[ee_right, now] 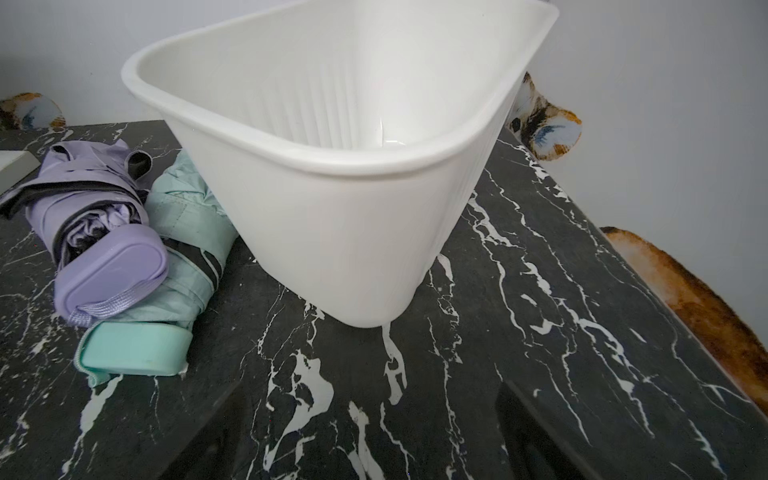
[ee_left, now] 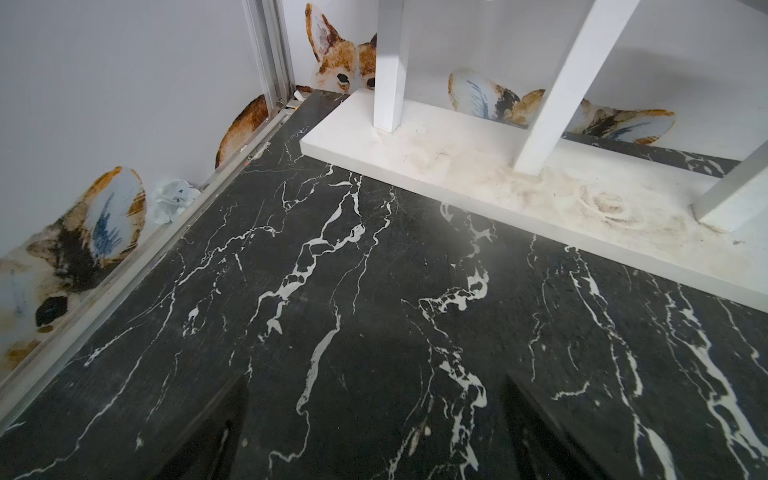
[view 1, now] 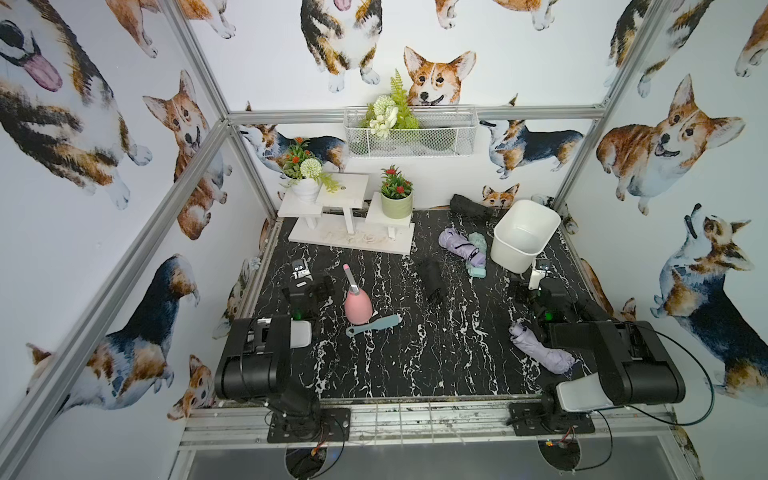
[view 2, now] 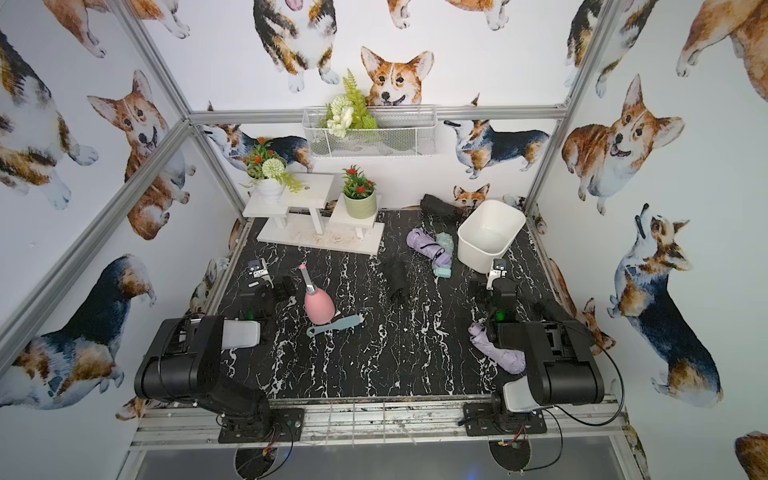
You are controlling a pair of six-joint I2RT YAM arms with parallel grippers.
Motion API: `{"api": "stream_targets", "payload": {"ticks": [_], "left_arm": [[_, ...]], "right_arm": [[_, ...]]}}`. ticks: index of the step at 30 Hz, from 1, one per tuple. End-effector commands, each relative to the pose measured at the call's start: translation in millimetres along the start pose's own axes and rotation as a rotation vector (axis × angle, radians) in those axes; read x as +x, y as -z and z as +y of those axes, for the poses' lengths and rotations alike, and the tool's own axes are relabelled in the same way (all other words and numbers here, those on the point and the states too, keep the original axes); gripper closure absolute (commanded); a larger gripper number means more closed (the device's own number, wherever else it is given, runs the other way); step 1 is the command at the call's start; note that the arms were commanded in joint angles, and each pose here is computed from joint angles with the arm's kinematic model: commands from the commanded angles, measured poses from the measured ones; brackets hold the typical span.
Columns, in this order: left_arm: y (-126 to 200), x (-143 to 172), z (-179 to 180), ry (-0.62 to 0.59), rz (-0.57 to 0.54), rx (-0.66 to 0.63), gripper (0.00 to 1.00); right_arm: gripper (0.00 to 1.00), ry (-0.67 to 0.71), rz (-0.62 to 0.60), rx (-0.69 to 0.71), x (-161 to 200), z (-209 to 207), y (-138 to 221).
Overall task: Put the umbrella into the storage box
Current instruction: Adjust the storage box at the center of the board.
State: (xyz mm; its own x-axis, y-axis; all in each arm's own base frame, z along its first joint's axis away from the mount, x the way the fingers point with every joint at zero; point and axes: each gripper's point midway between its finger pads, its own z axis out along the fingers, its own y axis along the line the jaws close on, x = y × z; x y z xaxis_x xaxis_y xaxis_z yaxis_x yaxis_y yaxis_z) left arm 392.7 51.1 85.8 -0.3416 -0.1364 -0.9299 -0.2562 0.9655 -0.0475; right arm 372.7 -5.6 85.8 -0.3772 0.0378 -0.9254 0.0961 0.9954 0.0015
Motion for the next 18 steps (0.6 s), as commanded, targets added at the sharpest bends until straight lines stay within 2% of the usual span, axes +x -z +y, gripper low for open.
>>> {"api": "stream_targets", "payload": {"ticks": [1, 18], "left_arm": [[0.2, -6.0, -0.1, -0.005, -0.025, 0.001, 0.00], [0.3, -6.0, -0.1, -0.005, -0.025, 0.001, 0.00]], "right_arm": [[0.00, -0.001, -0.011, -0.011, -5.0, 1.2, -1.4], [0.00, -0.007, -0.007, -0.019, -4.4, 1.2, -1.8]]}}
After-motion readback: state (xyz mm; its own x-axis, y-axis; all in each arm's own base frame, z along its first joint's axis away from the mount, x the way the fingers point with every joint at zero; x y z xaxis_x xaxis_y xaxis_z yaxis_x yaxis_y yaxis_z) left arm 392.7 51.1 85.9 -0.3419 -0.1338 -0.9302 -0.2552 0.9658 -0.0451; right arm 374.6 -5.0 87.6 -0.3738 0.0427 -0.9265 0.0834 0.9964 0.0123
